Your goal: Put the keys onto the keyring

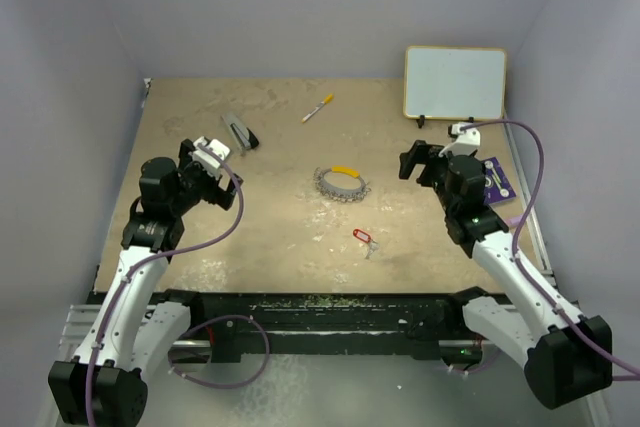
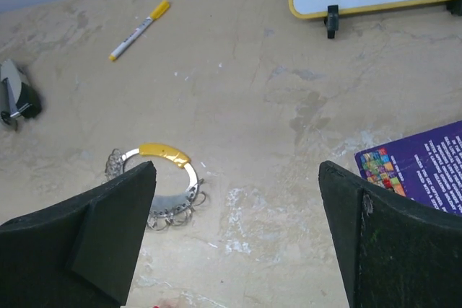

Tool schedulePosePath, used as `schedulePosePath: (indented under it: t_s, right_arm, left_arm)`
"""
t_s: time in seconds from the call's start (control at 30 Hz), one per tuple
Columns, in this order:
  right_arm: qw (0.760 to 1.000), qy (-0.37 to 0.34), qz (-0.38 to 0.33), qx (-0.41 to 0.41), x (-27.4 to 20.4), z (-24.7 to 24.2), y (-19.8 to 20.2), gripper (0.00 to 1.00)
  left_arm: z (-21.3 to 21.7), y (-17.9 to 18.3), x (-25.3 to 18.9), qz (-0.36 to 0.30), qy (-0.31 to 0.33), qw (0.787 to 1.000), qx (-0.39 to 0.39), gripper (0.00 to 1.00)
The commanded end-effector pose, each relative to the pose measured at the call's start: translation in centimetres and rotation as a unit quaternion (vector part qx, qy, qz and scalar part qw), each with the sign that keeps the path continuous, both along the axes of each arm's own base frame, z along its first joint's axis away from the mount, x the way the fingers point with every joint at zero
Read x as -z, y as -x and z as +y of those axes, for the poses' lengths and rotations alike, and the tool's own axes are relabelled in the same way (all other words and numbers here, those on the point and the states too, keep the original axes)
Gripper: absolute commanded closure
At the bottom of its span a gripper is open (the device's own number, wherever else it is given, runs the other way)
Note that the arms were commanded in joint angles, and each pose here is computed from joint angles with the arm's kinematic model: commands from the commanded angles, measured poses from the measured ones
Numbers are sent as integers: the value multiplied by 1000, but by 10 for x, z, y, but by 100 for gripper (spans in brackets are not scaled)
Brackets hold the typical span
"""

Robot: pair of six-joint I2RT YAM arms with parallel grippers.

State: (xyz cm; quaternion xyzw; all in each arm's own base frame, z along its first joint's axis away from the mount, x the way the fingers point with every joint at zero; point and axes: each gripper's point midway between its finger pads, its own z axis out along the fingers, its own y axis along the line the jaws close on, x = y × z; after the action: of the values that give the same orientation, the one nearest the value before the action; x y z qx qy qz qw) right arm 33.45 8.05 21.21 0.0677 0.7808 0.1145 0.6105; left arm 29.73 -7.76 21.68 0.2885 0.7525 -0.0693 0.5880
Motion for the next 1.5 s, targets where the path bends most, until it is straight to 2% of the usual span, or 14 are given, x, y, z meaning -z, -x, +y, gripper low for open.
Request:
schedulePosePath:
  t_s: [0.0, 0.23, 0.4, 0.5, 0.6, 0.7, 0.77, 0.97, 1.17, 1.47]
  right_arm:
    - [1000, -4, -19, 20, -21, -2, -12, 1]
    - [1000, 6, 7, 28, -9, -4, -15, 1]
    - [998, -45, 35, -28, 21, 27, -23, 0]
    - [991, -40, 108, -64, 46, 47, -36, 13]
    - [984, -16, 166, -55, 67, 47, -47, 28]
    - [981, -47, 183, -52, 79, 55, -52, 33]
    - [974, -73, 205, -68, 89, 68, -51, 41]
    - [946, -106, 296, -84, 123, 89, -49, 56]
    - [931, -119, 336, -80, 147, 101, -43, 56]
    - [930, -114, 342, -78, 150, 118, -57, 56]
  left_arm:
    - [-10, -1, -20, -36, 4, 999, 30, 2]
    - [-15, 6, -18, -22, 16, 999, 43, 2]
    - [-25, 12, -26, -17, 29, 997, 70, 2]
    - [-26, 10, -37, -30, 31, 997, 71, 2]
    - [-35, 8, -53, -46, 34, 994, 89, 2]
    - [-55, 10, -67, -58, 55, 989, 127, 2]
    - [-63, 9, -74, -68, 64, 986, 139, 2]
    - [-57, 2, -67, -72, 63, 989, 109, 2]
    - [-58, 8, -61, -73, 56, 990, 111, 2]
    - [-57, 12, -57, -82, 56, 989, 110, 2]
